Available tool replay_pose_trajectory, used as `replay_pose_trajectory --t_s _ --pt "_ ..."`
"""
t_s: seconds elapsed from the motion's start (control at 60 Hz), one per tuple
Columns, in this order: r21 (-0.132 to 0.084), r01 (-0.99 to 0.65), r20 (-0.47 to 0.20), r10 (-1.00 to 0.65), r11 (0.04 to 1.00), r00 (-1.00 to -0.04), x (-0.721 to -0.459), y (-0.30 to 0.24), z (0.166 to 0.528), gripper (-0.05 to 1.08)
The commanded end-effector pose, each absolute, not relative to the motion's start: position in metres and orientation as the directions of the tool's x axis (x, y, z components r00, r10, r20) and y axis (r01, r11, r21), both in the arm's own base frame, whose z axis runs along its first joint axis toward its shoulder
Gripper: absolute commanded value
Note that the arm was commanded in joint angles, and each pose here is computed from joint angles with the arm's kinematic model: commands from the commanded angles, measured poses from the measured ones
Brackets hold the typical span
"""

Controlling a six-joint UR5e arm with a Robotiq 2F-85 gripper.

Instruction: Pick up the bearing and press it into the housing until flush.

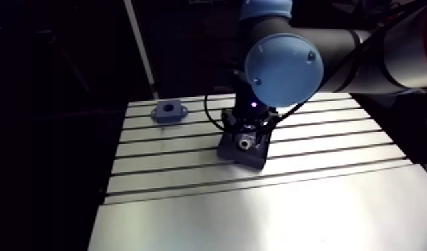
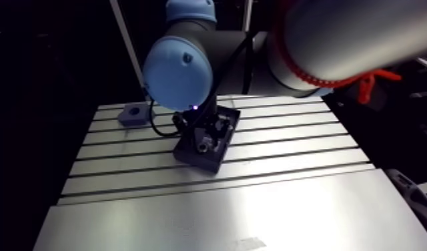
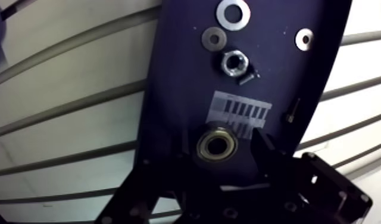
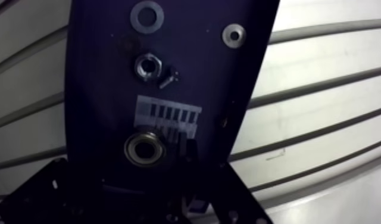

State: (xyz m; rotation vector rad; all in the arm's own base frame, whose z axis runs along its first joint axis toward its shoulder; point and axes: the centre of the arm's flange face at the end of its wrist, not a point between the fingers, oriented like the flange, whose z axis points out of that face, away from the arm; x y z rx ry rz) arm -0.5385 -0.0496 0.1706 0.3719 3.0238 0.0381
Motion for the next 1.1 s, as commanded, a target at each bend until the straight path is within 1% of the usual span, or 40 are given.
replay_pose_trajectory --t_s 0.017,0.7,0.767,1.1 --pt "0.035 0.239 -0.093 0.242 0.97 -0.966 -0.5382 -0.0498 0.1694 0.42" --pt "0.035 0.239 -0.102 0.241 0.97 -0.965 -0.5357 -0.0503 0.1662 0.44" --pt "0.035 0.239 -0.101 0.242 0.97 -0.965 -0.5359 -0.0503 0.1664 0.47" --pt "0.034 0.239 -0.099 0.242 0.97 -0.965 -0.5359 -0.0503 0.1672 0.52"
